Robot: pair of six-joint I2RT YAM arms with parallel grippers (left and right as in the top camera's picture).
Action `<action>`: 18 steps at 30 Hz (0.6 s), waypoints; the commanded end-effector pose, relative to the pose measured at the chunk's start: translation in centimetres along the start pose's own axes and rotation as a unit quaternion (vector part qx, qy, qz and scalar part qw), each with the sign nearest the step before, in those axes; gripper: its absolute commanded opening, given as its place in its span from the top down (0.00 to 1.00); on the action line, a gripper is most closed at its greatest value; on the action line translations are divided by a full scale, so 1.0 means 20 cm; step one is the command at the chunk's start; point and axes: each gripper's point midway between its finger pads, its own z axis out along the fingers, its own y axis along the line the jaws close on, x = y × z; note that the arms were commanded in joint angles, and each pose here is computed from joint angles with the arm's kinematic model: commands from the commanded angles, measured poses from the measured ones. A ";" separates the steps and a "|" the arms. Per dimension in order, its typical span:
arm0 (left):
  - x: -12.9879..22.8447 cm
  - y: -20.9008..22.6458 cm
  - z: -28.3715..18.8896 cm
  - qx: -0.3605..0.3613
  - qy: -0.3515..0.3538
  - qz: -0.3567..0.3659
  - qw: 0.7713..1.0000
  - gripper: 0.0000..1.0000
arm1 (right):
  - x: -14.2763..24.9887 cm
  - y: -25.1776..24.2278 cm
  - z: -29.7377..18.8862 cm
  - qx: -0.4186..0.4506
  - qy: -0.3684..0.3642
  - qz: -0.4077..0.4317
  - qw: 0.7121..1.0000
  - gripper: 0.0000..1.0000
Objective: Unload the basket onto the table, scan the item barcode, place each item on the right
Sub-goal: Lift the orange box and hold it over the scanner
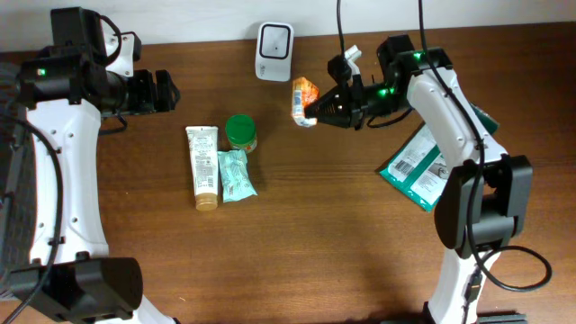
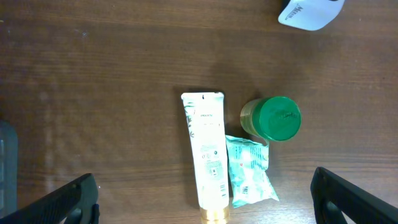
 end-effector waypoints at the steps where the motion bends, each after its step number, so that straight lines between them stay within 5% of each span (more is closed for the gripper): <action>1: -0.02 0.01 -0.03 -0.001 -0.011 0.006 1.000 0.01 | 0.05 0.24 -0.02 -0.020 -0.006 -0.050 0.999 0.96; 10: -0.02 0.01 -0.03 -0.001 -0.011 0.006 1.000 0.01 | 0.20 0.56 -0.04 -0.020 -0.010 -0.134 0.991 0.96; 18: -0.02 0.01 -0.03 -0.001 -0.011 0.006 1.000 0.01 | 0.20 0.42 0.02 0.065 0.002 -0.139 0.988 0.96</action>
